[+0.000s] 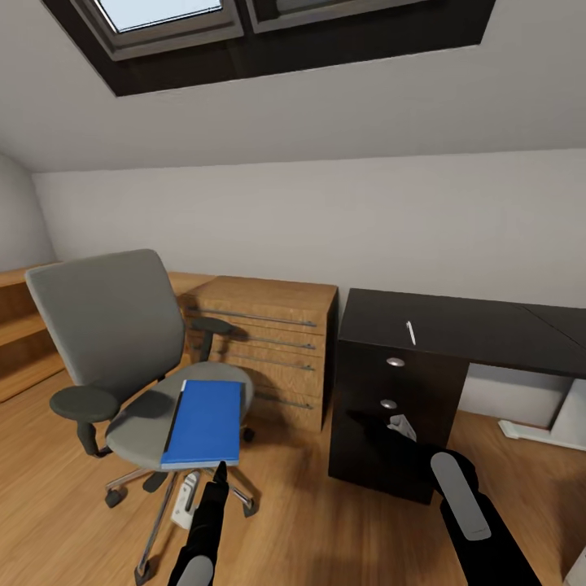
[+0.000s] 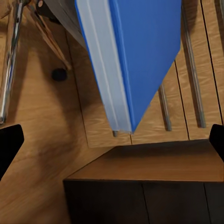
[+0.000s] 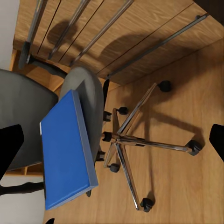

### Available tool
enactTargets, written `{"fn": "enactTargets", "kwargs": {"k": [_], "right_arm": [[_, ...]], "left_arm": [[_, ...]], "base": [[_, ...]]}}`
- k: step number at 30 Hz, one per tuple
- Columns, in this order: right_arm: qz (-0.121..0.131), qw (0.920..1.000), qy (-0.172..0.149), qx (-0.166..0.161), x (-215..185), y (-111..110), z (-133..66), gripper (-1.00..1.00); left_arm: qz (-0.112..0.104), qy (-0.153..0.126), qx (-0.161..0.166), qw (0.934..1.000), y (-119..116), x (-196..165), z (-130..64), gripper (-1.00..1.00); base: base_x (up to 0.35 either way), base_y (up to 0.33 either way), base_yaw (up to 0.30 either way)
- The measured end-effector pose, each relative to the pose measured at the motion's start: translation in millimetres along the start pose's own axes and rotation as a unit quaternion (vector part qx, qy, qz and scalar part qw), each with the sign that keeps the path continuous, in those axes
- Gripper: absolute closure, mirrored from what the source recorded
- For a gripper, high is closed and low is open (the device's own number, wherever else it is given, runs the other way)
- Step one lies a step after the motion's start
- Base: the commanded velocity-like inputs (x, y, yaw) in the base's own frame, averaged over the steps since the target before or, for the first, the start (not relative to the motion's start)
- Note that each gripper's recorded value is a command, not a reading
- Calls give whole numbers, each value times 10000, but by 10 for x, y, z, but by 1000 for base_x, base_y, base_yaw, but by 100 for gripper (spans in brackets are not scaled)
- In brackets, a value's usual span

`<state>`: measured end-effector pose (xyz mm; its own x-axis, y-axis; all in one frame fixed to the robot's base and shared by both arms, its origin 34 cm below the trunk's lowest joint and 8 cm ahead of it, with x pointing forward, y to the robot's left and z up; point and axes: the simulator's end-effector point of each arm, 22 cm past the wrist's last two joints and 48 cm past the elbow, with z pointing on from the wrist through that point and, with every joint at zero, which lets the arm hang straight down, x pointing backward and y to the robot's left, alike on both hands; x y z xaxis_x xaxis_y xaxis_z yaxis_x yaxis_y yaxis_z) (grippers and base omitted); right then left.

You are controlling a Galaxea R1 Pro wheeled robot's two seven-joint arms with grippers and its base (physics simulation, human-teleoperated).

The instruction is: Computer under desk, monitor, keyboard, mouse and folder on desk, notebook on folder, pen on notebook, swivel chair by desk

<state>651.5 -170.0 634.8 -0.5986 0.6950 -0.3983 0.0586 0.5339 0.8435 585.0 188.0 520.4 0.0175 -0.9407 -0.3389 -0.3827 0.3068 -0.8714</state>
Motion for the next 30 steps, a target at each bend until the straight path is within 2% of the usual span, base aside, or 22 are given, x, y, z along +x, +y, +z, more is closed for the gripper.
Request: {"fn": "enactTargets", "kwargs": {"k": [4, 6, 11, 20, 30], "right_arm": [[1, 10000, 2, 2, 3, -3, 0, -100], [-1, 10000, 0, -1, 3, 0, -2, -100], [-4, 10000, -2, -6, 2, 3, -3, -100], [-5, 10000, -3, -5, 1, 4, -4, -100], [8, 10000, 21, 12, 19, -20, -2, -100]], "left_arm": [[-174, -18, -78, 9998, 46, -28, 8, -100], [-337, -16, -158, 9993, 91, -35, 17, -100], [-475, -18, -218, 9986, 120, -46, 31, -100], [-536, -18, -201, 9984, 80, -60, 61, -100], [-480, -29, -154, 9987, 42, -69, 72, -100]], "base": [[8, -4, 0], [3, -1, 0], [1, -1, 0], [5, 0, 0], [93, 0, 0]]}}
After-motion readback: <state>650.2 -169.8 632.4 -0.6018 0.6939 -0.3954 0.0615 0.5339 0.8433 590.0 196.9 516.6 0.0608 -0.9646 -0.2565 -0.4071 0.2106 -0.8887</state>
